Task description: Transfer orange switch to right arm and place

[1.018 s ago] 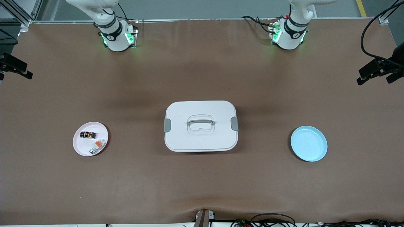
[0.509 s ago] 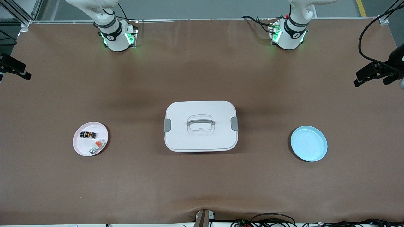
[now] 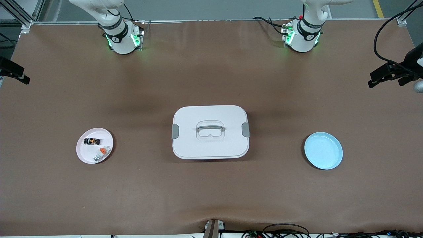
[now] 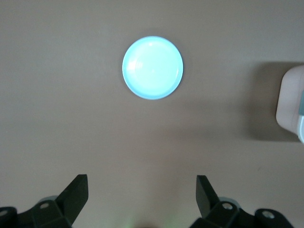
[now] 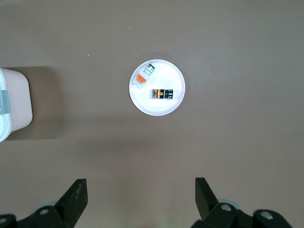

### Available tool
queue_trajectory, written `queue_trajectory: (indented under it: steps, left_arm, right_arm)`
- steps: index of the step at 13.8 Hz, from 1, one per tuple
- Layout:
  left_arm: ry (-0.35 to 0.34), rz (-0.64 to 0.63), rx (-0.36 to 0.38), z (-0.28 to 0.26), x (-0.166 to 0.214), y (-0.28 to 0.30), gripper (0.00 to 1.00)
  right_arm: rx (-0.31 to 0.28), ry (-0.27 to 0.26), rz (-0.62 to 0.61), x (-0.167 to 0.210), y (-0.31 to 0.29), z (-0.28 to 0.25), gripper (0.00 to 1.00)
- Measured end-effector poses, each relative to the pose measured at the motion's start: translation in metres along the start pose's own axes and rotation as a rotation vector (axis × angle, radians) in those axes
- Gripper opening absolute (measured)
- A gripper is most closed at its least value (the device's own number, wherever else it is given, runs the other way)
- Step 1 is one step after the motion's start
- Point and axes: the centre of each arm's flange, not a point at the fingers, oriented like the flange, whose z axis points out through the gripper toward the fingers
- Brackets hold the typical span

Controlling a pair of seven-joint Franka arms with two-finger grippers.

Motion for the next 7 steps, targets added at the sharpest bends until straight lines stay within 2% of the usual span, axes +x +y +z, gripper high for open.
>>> queue_trajectory:
  steps: [7]
  left_arm:
    - [-0.018,0.0,0.001,0.0015,-0.0019,-0.0002,1.0]
  right_arm:
    - [0.0,-0.001,-0.001,0.0011,-0.0004,0.0014,1.0]
